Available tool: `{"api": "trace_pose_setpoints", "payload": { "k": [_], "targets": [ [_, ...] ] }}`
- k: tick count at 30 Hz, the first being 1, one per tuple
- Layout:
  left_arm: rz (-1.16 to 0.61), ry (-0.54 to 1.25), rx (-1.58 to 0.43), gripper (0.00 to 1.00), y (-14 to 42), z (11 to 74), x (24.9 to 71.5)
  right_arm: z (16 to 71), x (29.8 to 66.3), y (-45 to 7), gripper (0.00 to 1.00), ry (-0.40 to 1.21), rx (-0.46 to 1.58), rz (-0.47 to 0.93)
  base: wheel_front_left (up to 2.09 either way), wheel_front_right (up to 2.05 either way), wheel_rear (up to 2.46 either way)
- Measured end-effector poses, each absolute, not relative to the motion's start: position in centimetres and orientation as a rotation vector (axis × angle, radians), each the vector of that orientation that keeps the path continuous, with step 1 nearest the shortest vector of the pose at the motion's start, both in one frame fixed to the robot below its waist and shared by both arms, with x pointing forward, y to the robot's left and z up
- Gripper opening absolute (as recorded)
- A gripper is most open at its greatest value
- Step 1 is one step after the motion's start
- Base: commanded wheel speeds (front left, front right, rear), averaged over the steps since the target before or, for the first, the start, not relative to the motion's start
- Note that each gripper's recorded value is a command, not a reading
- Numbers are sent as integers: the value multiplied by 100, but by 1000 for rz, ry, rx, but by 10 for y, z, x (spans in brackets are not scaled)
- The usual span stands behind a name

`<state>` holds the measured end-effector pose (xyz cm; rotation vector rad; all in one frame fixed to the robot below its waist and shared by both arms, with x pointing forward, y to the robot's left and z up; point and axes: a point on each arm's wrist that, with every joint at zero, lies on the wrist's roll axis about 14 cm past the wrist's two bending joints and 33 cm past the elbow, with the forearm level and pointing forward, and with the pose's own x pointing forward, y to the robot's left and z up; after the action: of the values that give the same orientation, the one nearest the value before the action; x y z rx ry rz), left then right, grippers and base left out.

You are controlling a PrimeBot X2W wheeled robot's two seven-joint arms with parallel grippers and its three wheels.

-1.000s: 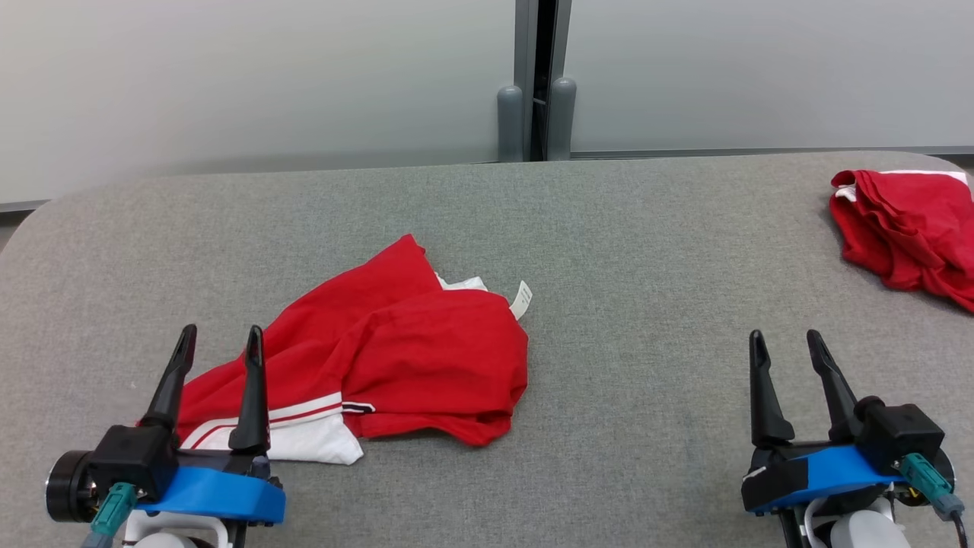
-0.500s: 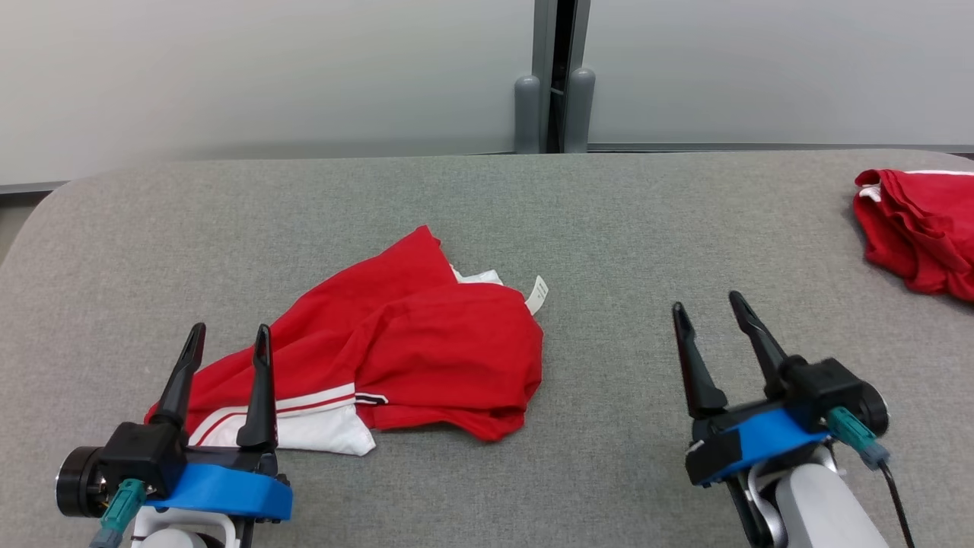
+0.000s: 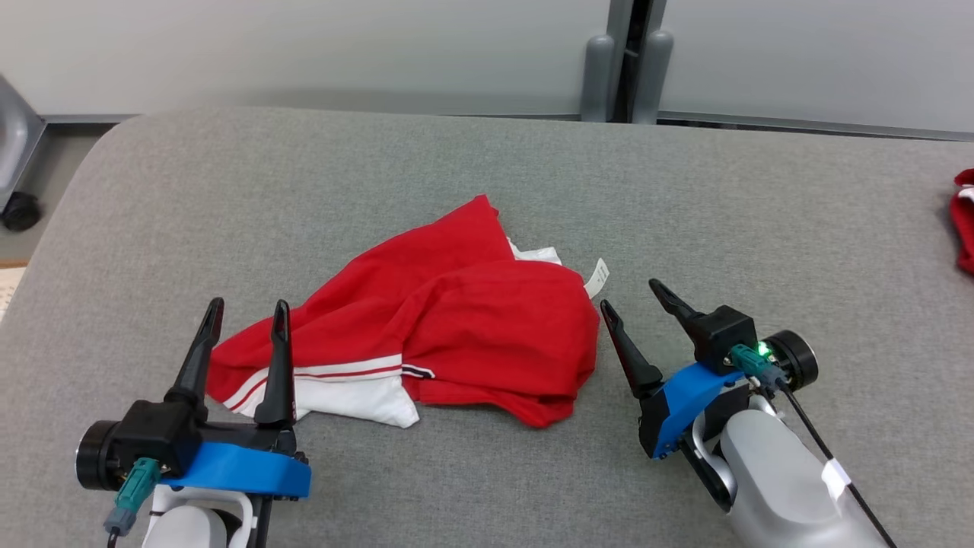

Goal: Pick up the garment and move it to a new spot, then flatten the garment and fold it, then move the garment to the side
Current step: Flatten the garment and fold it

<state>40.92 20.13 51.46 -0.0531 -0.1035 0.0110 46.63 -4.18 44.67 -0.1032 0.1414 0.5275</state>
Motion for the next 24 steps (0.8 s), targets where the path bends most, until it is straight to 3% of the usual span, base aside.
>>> {"api": "trace_pose_setpoints", "payload": {
  "k": [6, 15, 17, 18, 24],
  "targets": [
    [50, -79, -54, 100, 214, 506, 410, 397, 468, -24, 100, 304, -117, 579, 0, 0, 0],
    [73, -62, -49, 100, 221, 500, 409, 370, 459, 0, 100, 394, -153, 660, 0, 0, 0],
    [73, -60, -49, 100, 221, 500, 409, 367, 458, 1, 22, 408, -159, 667, 0, 0, 0],
    [72, -61, -49, 100, 221, 500, 409, 367, 458, 2, 0, 413, -165, 672, 0, 0, 0],
    [66, -71, -53, 100, 218, 504, 411, 371, 458, 6, 0, 414, -148, 671, 0, 0, 0]
  ]
}}
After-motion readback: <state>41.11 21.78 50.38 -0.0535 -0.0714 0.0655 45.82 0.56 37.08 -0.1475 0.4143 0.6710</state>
